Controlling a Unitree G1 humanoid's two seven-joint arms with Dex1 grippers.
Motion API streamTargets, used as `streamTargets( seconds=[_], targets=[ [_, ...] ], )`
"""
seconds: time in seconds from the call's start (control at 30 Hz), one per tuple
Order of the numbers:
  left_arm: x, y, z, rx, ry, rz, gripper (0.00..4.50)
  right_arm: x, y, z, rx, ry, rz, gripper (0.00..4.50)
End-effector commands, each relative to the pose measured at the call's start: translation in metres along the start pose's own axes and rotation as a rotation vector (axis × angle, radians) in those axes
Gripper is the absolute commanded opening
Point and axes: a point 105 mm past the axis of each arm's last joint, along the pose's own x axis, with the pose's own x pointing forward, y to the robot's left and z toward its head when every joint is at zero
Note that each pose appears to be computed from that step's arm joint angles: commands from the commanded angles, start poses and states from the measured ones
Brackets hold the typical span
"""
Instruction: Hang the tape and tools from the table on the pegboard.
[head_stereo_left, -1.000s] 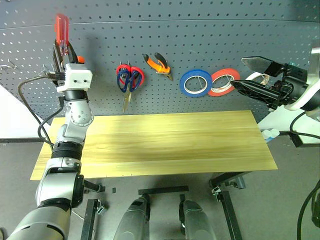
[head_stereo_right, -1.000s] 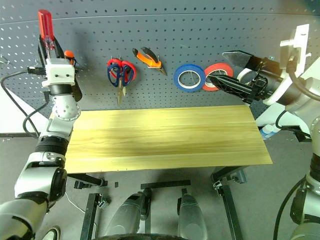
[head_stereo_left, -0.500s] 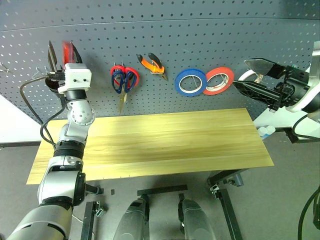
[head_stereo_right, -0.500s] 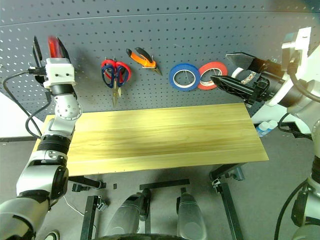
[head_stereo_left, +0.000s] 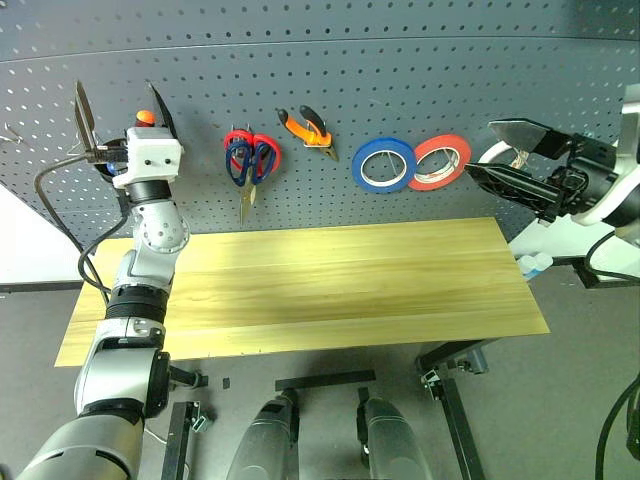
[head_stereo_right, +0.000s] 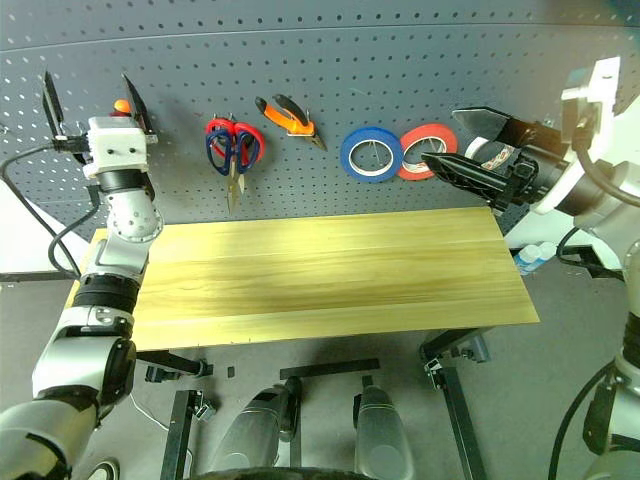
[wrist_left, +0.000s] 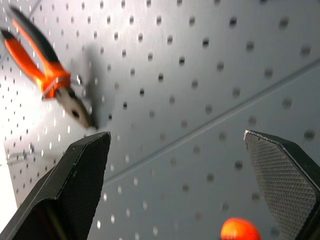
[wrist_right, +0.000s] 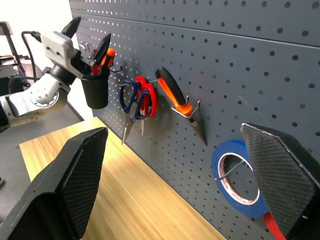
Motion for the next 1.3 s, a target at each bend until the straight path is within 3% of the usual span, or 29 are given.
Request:
streamTargets(
  seconds=[0.03,0.53,0.77,1.1,1.3],
  targets=[
    [0.007,0.006,0.025,-0.038,-0.075,0.003,4.47,-0.004,0.003,0.015,-0.067,-0.026,-0.003,4.50],
    [0.020,0.014,0.085,-0.096,-0.213,-0.095,4.47,-0.005,0.003,0.015,-0.070,-0.034,0.009,4.50],
    [0.029,0.012,0.093,-0.166,-0.182,-0.153,4.47,-0.010,0.002,0.023,-0.087,-0.048,0.003,4.50],
    [0.026,-0.030,0.090,-0.378,-0.063,-0.383,4.47,-0.017,0.008,0.020,-0.096,-0.051,-0.037,4.50],
    [0.030,-0.047,0.101,-0.541,-0.016,-0.514,4.47,-0.023,0.012,0.026,-0.121,-0.060,-0.064,4.50]
  ],
)
